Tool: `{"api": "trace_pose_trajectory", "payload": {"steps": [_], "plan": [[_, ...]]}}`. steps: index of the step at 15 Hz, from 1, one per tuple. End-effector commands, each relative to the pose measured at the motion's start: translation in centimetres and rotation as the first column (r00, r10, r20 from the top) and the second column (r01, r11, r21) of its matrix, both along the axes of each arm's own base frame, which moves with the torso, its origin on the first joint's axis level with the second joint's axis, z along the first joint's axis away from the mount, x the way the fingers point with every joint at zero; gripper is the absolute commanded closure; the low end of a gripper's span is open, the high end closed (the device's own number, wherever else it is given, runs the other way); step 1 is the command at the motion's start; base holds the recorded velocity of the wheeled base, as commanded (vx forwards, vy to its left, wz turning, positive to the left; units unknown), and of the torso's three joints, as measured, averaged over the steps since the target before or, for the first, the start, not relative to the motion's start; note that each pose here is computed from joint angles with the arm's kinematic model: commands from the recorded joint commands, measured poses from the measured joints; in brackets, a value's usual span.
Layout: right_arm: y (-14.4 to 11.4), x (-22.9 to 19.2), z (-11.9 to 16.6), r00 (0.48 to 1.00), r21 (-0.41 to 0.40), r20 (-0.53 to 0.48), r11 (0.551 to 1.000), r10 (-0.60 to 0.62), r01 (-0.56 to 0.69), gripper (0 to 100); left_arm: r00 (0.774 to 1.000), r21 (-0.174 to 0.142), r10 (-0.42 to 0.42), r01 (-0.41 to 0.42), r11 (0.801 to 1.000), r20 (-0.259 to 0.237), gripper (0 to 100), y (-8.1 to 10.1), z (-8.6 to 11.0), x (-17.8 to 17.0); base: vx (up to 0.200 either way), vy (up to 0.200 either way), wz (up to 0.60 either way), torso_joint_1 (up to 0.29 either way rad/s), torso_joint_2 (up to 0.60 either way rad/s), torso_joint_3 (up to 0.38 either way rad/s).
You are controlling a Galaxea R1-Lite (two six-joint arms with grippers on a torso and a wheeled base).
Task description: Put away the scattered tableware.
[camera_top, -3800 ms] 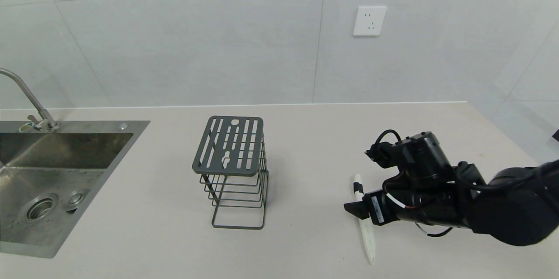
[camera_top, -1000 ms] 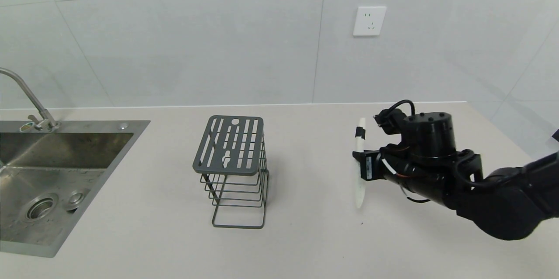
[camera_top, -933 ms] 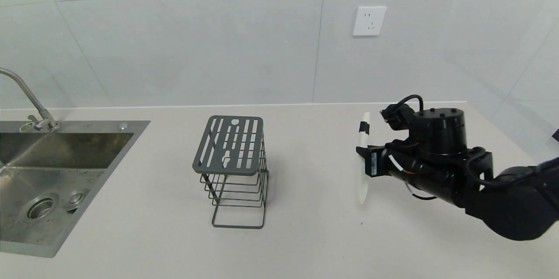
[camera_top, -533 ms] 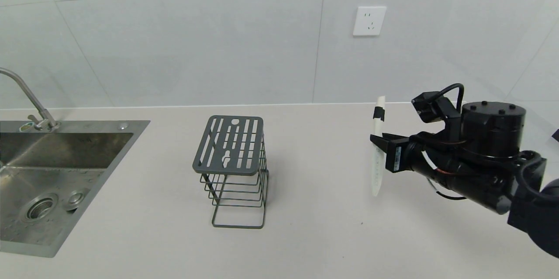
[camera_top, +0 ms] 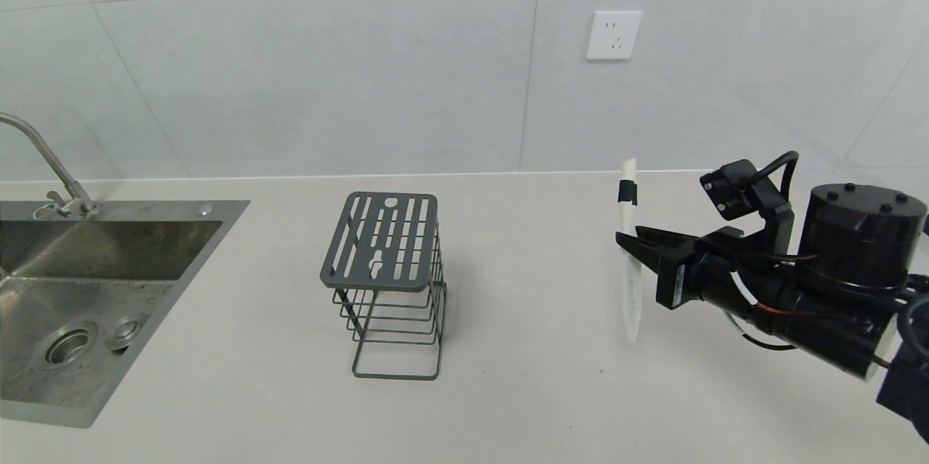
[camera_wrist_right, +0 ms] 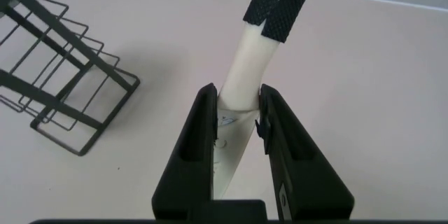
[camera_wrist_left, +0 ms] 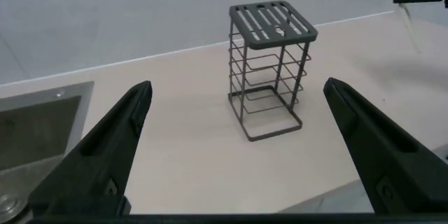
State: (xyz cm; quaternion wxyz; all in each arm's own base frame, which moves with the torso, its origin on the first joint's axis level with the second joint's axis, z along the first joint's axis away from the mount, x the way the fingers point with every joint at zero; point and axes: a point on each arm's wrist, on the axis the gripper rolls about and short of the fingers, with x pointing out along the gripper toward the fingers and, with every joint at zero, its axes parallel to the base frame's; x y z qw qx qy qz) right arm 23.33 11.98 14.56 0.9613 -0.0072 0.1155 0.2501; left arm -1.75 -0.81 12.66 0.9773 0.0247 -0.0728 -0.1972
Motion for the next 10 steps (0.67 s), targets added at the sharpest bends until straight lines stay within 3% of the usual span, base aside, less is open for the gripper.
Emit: {"api": "trace_pose_trajectory", "payload": {"steps": [1, 5, 7, 10], "plan": [[-0.1, -0.3, 0.1, 1.0, 0.009, 0.022, 1.0, 0.007, -0.007, 100, 0.98, 0.011, -0.137, 0.14, 0.99, -0.147, 0, -0.3, 2.9, 2.9, 0.0, 0.0, 0.0, 0.0, 0.0, 0.0], [-0.1, -0.5, 0.4, 0.996, 0.015, 0.077, 0.999, 0.051, -0.052, 100, 0.936, 0.009, -0.268, 0.277, 0.961, -0.228, 0, -1.2, 3.9, 6.2, 0.0, 0.0, 0.0, 0.0, 0.0, 0.0], [-0.1, -0.5, 0.5, 0.995, 0.016, 0.082, 0.998, 0.054, -0.055, 100, 0.934, 0.009, -0.281, 0.29, 0.957, -0.221, 0, -1.5, 4.3, 7.1, 0.0, 0.0, 0.0, 0.0, 0.0, 0.0], [-0.1, -0.8, 1.5, 0.981, 0.031, 0.158, 0.992, 0.114, -0.12, 100, 0.921, 0.014, -0.355, 0.362, 0.932, -0.16, 0, -3.0, 5.4, 10.4, 0.0, 0.0, 0.0, 0.0, 0.0, 0.0]]}}
